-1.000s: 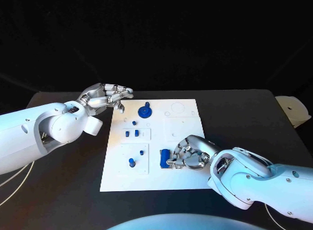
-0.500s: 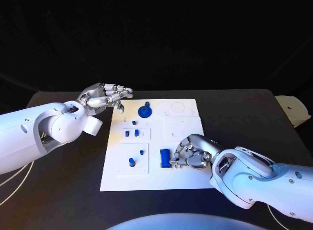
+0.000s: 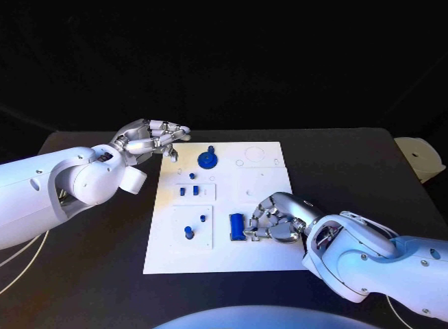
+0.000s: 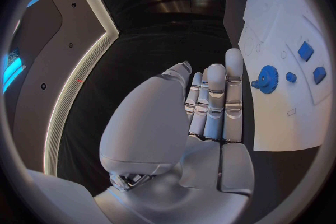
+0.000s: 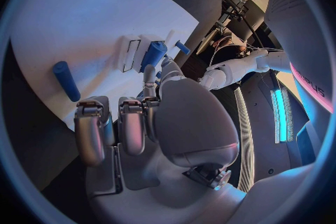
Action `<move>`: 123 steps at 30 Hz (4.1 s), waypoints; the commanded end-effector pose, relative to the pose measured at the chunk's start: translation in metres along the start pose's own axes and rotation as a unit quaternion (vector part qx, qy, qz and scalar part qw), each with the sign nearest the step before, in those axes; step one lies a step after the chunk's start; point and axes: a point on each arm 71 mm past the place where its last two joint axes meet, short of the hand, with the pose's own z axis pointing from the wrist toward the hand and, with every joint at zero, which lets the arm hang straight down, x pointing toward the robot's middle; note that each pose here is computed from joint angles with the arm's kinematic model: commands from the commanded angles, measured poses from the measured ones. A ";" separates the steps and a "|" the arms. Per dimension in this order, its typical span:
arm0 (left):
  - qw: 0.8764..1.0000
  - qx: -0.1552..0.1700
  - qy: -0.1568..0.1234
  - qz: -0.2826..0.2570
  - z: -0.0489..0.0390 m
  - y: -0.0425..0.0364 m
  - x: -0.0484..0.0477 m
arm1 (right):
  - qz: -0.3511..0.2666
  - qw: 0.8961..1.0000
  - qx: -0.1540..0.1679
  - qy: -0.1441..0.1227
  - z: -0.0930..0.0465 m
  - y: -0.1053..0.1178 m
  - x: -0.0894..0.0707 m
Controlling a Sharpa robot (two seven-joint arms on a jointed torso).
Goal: Assemble the parts on the task board
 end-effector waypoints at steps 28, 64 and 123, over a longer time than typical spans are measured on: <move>1.000 0.004 0.010 -0.002 0.0000 -0.0011 0.0028 | -0.026 1.000 0.001 0.015 0.018 -0.001 0.009; 1.000 0.004 0.011 -0.002 0.0008 -0.0006 0.0033 | -0.091 0.992 0.077 -0.047 -0.032 -0.065 -0.049; 1.000 -0.001 0.011 -0.002 -0.0018 -0.0003 0.0023 | -0.219 0.975 0.031 -0.026 -0.013 -0.052 -0.007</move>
